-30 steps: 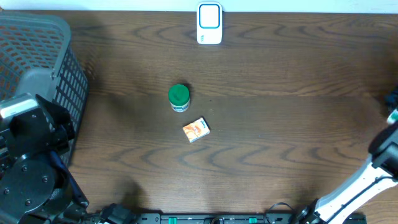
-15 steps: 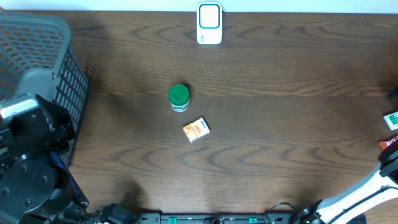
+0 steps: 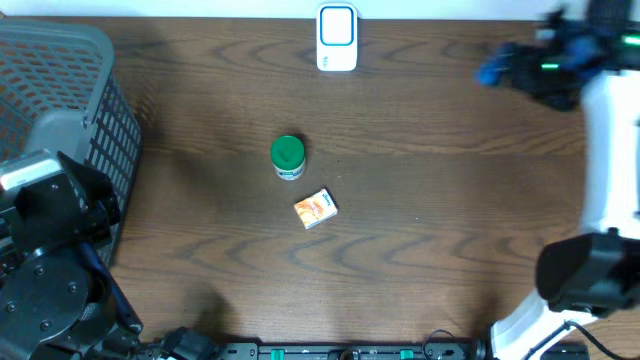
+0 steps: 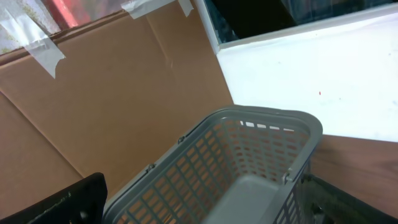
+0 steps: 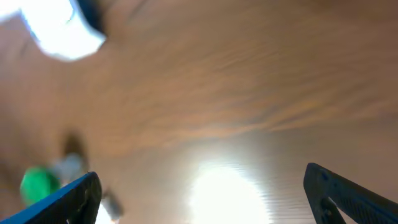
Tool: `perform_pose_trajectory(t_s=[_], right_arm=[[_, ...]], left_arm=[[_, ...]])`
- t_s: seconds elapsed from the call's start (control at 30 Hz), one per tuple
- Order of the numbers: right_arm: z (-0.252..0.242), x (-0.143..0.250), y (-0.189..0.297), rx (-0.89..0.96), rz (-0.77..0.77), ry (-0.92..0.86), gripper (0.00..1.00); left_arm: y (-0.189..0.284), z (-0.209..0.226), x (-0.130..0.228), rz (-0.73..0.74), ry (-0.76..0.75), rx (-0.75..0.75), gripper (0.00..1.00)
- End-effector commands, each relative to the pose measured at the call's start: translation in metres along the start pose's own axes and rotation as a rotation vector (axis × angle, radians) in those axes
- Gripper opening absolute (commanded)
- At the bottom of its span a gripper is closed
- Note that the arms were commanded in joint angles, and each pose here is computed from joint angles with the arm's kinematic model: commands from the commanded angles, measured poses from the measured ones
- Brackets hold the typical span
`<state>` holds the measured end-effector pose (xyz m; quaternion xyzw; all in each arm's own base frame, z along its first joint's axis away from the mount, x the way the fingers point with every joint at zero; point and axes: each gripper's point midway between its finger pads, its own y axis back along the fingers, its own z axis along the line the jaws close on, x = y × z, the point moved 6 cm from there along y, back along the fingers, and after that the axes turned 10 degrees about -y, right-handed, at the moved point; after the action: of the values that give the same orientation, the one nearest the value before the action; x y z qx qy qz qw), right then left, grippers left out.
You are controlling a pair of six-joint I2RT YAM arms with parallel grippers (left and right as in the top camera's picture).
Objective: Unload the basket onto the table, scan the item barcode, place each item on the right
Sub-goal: 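Move the right gripper to the orange Kleenex pack and grasp it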
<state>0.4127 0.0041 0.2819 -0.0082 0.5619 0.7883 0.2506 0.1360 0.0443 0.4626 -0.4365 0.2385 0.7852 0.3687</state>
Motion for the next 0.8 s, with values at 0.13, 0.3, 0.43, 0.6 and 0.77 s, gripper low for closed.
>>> perform_pose_trajectory(t_s=[0.13, 0.3, 0.43, 0.6, 0.77], right_arm=[[0.099, 0.094, -0.071, -0.063, 0.279, 0.344, 0.99], [0.129, 0.151, -0.097, -0.056, 0.395, 0.502, 0.99], [0.139, 0.191, -0.111, -0.033, 0.457, 0.586, 0.99], [0.140, 0.234, -0.143, 0.048, 0.430, 0.707, 0.99], [0.127, 0.273, -0.184, 0.081, 0.377, 0.754, 0.99]], left_arm=[[0.000, 0.003, 0.001, 0.003, 0.015, -0.013, 0.98], [0.000, 0.003, 0.001, 0.003, 0.015, -0.013, 0.98], [0.000, 0.003, 0.001, 0.003, 0.015, -0.013, 0.98], [0.000, 0.003, 0.001, 0.003, 0.015, -0.013, 0.98], [0.000, 0.003, 0.001, 0.003, 0.015, -0.013, 0.98]])
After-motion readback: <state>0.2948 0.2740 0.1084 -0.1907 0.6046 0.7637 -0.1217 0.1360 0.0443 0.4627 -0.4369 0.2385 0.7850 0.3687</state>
